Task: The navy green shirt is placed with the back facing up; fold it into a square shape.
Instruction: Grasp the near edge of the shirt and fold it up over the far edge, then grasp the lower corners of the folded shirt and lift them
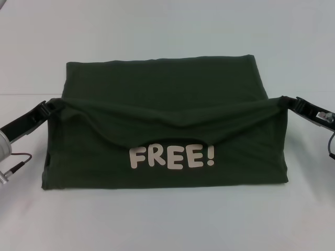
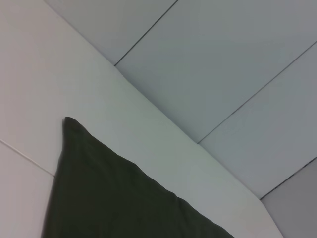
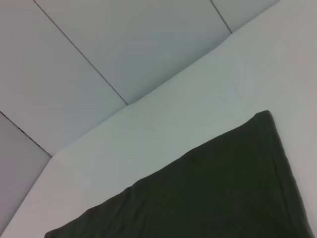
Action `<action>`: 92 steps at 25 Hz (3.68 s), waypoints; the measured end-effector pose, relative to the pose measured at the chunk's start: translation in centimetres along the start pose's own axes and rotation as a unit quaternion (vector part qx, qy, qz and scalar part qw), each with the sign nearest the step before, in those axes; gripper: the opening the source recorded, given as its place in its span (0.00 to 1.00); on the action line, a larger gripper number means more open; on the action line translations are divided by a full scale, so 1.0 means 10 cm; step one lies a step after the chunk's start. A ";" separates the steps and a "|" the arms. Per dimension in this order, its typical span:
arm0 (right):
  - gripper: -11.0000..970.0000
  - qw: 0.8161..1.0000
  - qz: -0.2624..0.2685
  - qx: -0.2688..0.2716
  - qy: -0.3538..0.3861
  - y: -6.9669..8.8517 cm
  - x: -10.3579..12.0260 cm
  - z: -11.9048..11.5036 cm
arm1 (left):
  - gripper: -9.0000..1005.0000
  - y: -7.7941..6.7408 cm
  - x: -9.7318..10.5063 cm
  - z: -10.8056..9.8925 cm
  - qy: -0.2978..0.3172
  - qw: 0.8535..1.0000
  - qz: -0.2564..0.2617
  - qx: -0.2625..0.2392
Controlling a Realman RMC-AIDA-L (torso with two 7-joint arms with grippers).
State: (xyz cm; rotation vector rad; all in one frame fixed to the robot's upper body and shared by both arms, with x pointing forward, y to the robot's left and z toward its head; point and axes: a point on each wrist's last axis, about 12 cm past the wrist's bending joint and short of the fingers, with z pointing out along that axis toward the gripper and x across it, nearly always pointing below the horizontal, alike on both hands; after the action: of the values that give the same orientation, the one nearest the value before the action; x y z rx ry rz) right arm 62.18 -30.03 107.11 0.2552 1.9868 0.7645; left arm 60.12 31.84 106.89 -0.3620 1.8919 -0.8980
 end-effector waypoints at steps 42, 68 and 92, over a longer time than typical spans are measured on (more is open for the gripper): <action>0.93 0.998 0.011 -0.058 0.007 -0.19 0.00 -0.38 | 0.68 0.07 -0.05 -0.57 0.126 0.991 0.007 0.043; 0.93 0.997 -0.001 -0.066 0.042 -0.18 0.12 -0.40 | 0.82 0.18 -0.15 -0.38 0.210 0.968 0.125 -0.059; 0.93 0.997 -0.002 -0.067 0.045 -0.17 0.14 -0.39 | 0.81 0.09 0.03 -0.26 0.252 0.960 0.113 -0.045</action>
State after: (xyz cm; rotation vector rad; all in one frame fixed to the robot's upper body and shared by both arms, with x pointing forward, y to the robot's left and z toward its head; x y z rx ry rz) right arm 58.37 -32.33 106.42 0.1395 2.0094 0.9164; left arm 57.84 33.36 106.74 0.0434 2.3892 -0.7990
